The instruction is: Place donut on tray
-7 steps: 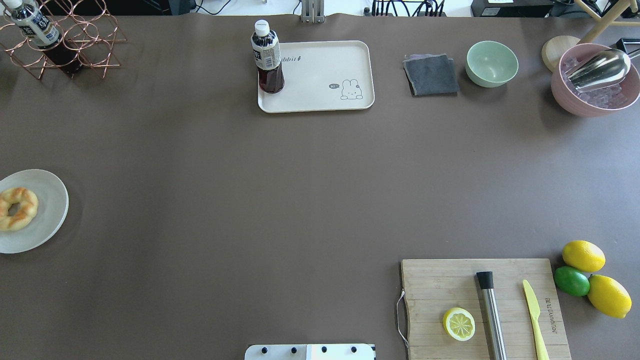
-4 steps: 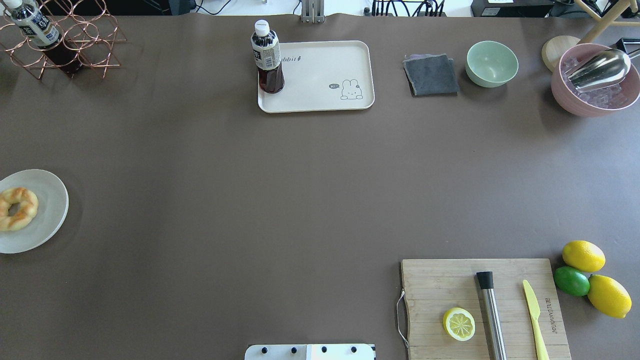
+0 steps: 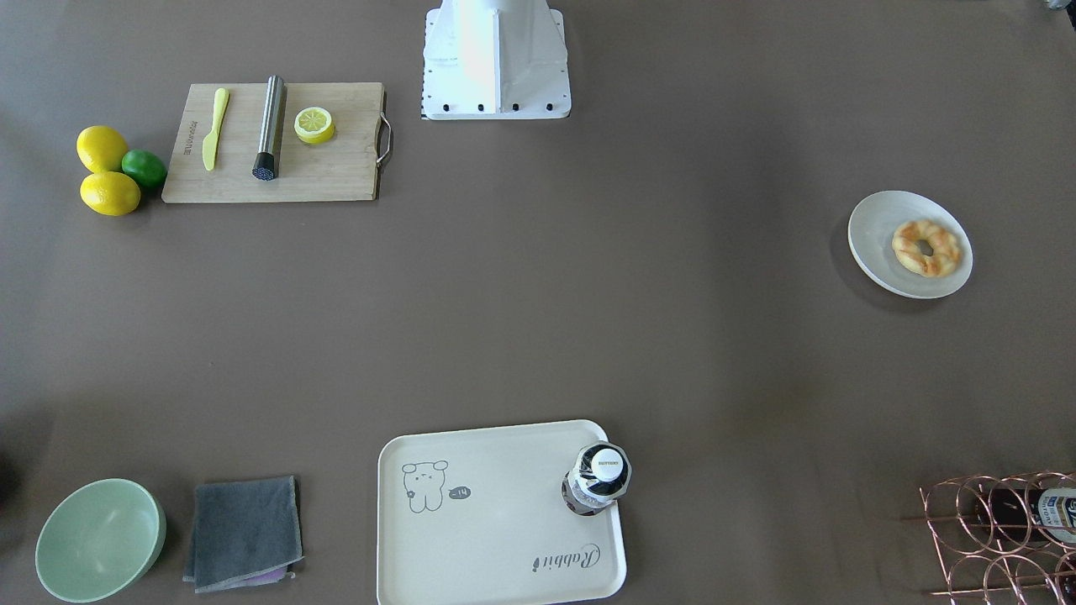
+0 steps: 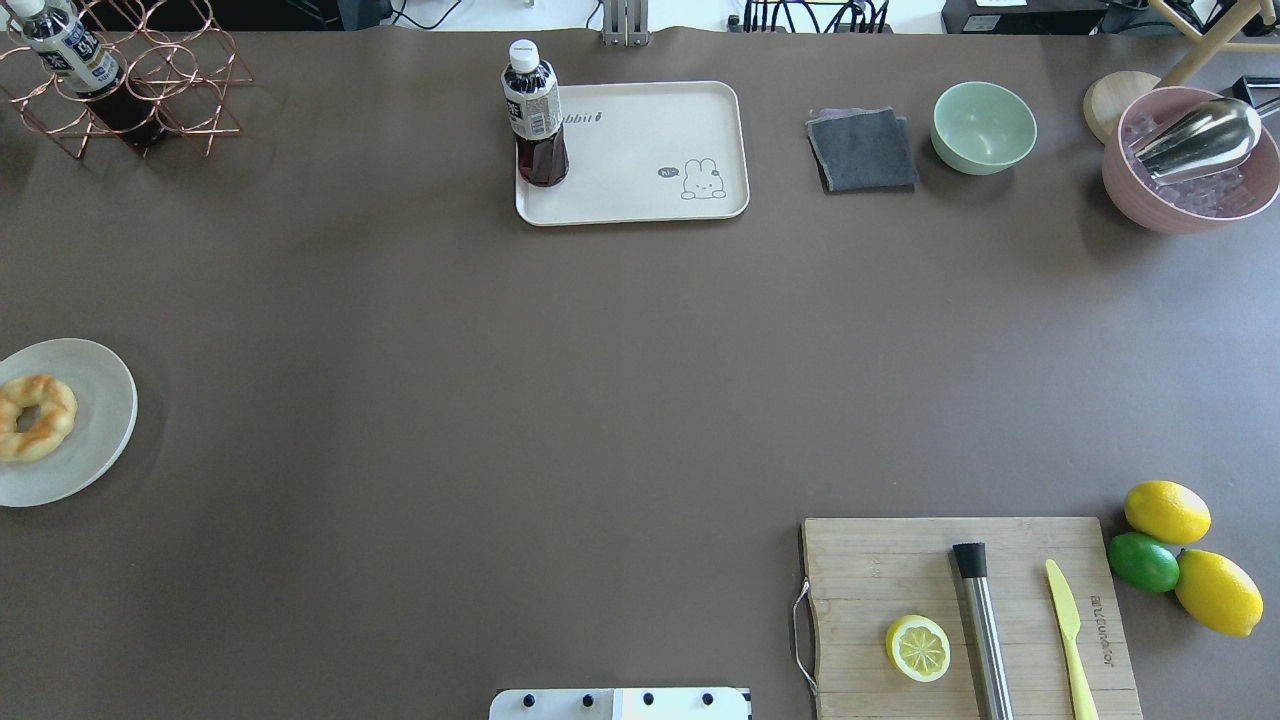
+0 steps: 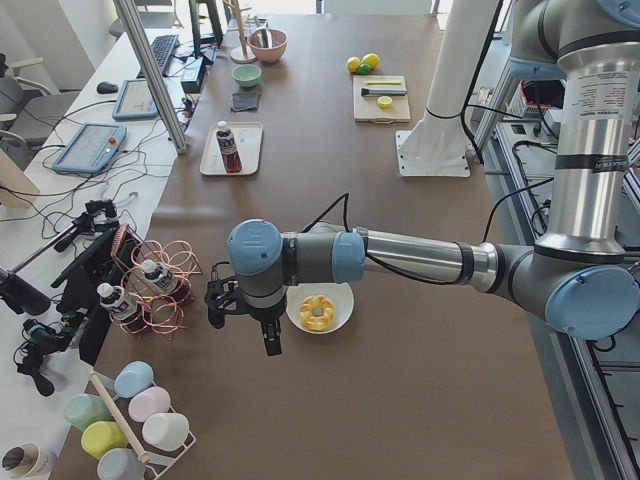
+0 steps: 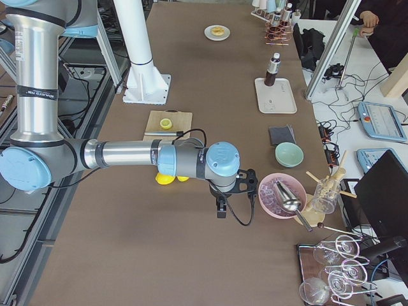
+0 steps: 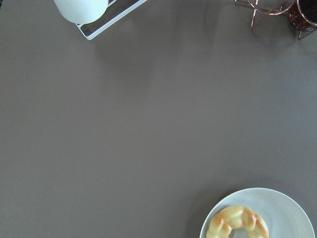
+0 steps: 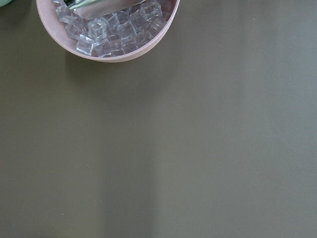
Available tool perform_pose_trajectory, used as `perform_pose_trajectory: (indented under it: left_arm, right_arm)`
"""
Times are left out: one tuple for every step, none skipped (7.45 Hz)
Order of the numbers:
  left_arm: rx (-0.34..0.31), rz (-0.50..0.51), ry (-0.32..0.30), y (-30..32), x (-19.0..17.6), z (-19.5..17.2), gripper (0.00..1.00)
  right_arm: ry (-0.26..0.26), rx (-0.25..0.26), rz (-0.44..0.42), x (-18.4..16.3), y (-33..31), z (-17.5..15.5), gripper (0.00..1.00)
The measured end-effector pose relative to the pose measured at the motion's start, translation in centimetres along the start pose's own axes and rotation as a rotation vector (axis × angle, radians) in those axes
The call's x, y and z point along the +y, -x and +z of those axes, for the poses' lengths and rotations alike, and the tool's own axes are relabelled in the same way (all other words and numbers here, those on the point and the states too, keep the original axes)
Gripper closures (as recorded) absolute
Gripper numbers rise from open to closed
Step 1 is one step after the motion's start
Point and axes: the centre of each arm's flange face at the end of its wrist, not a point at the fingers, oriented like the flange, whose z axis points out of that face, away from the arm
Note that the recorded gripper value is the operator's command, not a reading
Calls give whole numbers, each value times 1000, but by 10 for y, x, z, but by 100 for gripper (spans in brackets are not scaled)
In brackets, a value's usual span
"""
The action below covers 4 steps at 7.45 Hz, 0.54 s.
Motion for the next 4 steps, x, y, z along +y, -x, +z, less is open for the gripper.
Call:
perform_pose_trajectory:
  left_arm:
    - [-2,13,-8,0,2,1,2]
    - [-2,19,-12,2,5,3,2]
    - [0,22,-13,4,7,4,2]
    - [2,28,-19,3,8,4,2]
  right_arm:
    - [0,1,0,0,0,0,0]
    - [1,2,1,0,0,0,0]
    - [1,2,1,0,-1,0,0]
    - [2,2,2,0,-1,1,0]
